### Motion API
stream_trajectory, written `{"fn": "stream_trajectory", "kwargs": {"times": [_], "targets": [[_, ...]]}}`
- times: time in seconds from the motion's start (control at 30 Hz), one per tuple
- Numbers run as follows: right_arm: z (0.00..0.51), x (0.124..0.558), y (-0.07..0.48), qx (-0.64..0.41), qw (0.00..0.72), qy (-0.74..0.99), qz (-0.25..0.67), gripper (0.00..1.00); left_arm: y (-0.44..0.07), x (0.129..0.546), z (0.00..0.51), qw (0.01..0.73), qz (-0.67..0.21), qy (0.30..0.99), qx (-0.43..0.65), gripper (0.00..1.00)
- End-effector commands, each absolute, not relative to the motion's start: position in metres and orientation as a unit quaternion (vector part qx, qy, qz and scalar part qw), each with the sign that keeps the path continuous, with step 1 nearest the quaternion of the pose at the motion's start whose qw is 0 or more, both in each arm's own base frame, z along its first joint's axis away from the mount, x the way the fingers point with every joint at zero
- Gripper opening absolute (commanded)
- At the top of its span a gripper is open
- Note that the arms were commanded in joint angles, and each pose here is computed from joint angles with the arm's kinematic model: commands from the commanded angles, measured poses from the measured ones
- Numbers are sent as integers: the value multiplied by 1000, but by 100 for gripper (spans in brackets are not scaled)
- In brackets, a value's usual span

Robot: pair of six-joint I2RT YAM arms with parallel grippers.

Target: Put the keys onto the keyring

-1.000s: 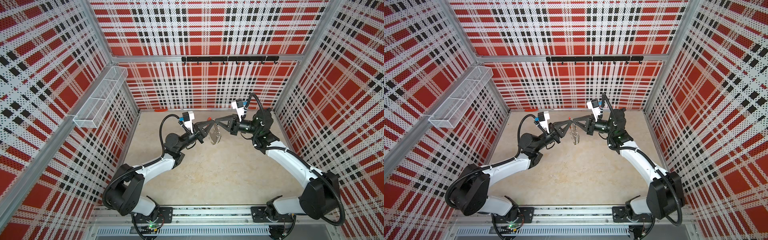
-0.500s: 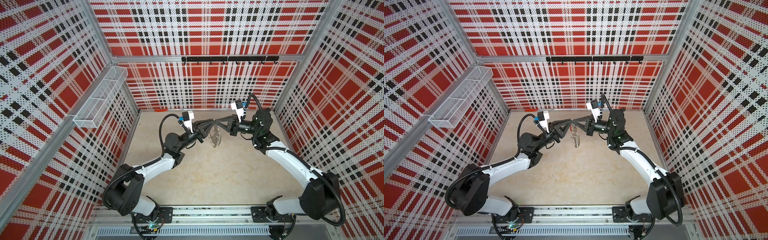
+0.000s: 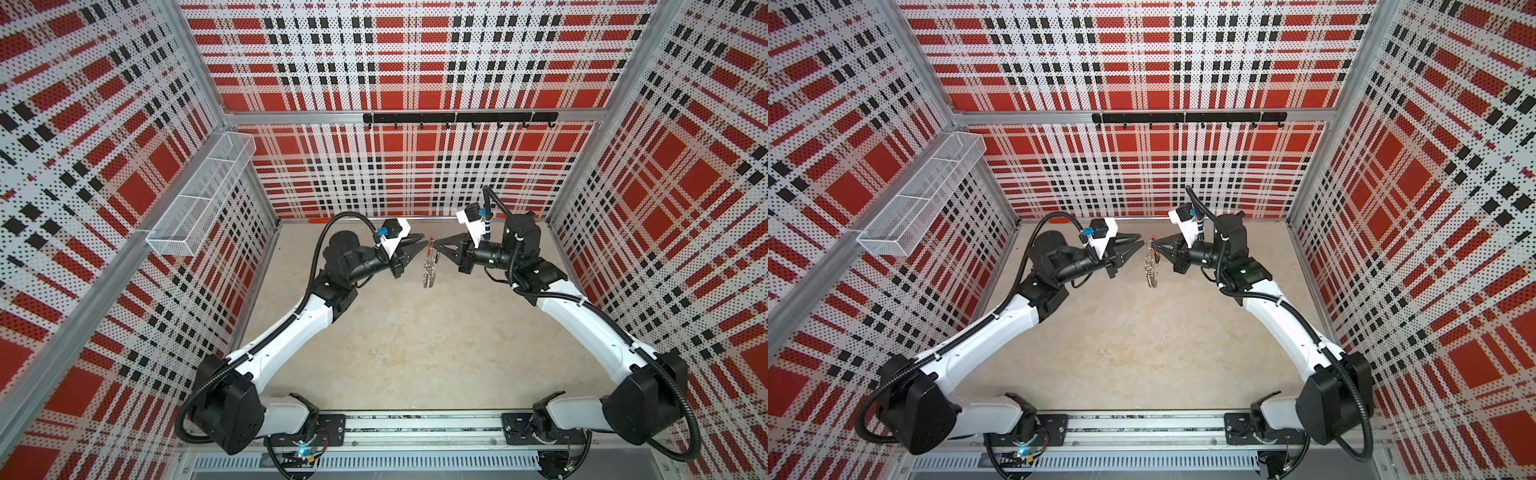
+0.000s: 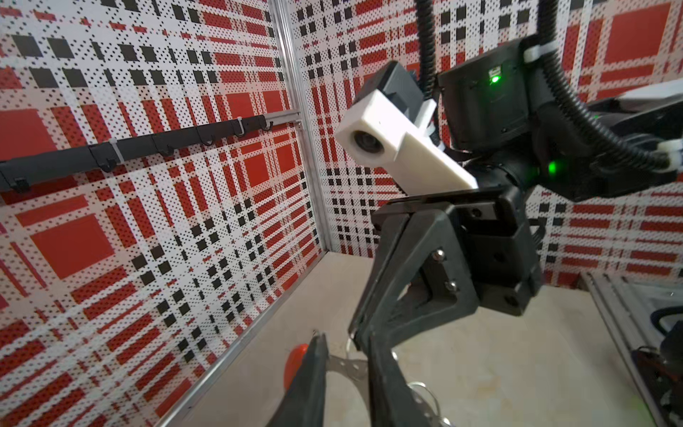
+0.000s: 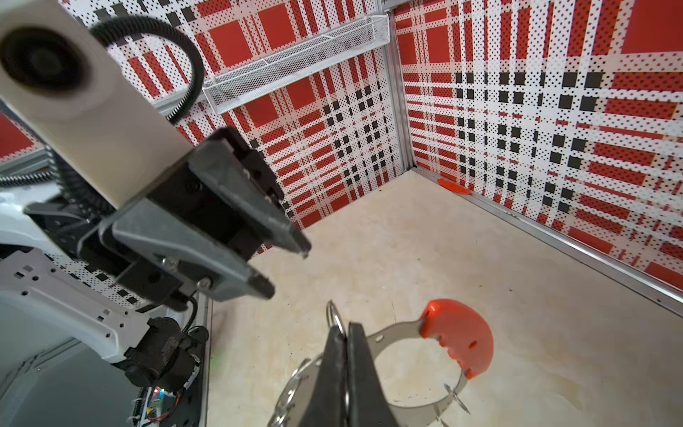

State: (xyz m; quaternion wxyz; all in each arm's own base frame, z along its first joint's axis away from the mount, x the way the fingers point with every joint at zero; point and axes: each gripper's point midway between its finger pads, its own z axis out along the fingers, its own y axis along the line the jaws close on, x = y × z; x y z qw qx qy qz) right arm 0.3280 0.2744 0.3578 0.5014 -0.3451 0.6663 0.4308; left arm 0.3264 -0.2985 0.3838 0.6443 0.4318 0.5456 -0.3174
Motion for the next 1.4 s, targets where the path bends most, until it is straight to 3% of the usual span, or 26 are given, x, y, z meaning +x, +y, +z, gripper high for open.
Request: {"fn": "stream_trajectory", "kwargs": {"times": [0.0, 0.3, 0.6, 0.77, 0.87, 1.1, 1.17, 1.27, 1.37], "targets": [[375, 318, 274, -372, 528, 644, 410, 0, -306, 322, 341, 559, -316, 581, 499, 25], [376, 310, 278, -383, 530, 638, 406, 0, -322, 323, 352, 525, -365, 566, 520, 23], [380, 308, 280, -386, 533, 634, 406, 0, -321, 326, 351, 516, -362, 577, 519, 3], [384, 306, 278, -386, 539, 630, 406, 0, -321, 326, 351, 513, -364, 581, 517, 4], [387, 303, 279, -387, 538, 627, 410, 0, -320, 326, 350, 513, -361, 583, 516, 12], [389, 301, 279, -388, 538, 624, 413, 0, -322, 327, 343, 503, -365, 591, 514, 14], [389, 301, 279, -388, 539, 623, 412, 0, -322, 328, 343, 500, -368, 594, 511, 12], [389, 301, 279, -387, 539, 623, 414, 0, -323, 328, 343, 498, -369, 595, 512, 1], [390, 300, 279, -388, 539, 623, 413, 0, -324, 328, 343, 497, -370, 594, 512, 0]]}}
